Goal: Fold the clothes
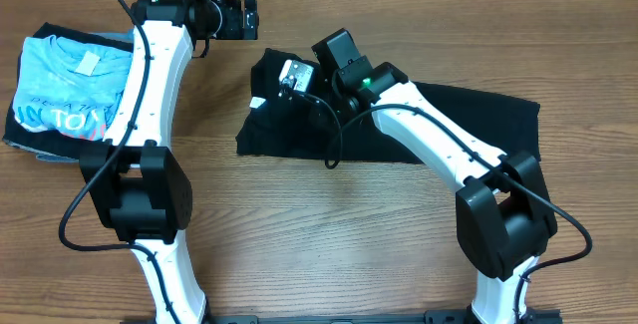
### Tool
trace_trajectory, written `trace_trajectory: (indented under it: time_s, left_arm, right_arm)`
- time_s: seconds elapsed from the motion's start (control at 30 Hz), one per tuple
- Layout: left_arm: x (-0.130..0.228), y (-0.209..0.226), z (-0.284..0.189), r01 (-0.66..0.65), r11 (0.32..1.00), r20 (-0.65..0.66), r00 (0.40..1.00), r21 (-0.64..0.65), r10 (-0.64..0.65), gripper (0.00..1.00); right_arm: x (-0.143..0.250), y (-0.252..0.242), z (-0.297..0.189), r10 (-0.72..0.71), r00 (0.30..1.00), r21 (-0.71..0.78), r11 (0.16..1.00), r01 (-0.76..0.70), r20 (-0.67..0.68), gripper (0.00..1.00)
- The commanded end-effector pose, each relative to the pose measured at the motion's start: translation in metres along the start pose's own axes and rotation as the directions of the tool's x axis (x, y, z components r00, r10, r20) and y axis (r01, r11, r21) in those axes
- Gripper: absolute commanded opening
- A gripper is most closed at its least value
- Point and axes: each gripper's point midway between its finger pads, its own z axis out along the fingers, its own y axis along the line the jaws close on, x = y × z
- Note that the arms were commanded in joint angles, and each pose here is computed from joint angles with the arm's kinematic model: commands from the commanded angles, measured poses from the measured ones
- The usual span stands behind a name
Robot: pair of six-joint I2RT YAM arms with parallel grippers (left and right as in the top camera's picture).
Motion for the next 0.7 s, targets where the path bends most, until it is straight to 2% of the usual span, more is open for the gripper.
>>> trace_trajectory:
  time_s: [0.0, 0.43, 0.67]
  left_arm:
    - [-0.006, -0.004, -0.006, 0.012, 1.000, 0.019, 1.000, 0.011, -0.012, 1.00]
    - [-0.006, -0.004, -0.006, 0.012, 1.000, 0.019, 1.000, 0.011, -0.012, 1.00]
    - [-0.006, -0.004, -0.006, 0.012, 1.000, 0.019, 1.000, 0.011, -0.012, 1.00]
  right_arm:
    - [-0.013, -0.014, -0.019, 0.029, 0.999, 0.044, 0.999, -0.030, 0.040, 0.04]
    - [-0.006, -0.001, -0.004, 0.097, 0.995, -0.007, 0.995, -0.097, 0.008, 0.04]
    - [-0.004, 0.022, -0.006, 0.157, 0.988, -0.121, 0.980, -0.156, -0.002, 0.04]
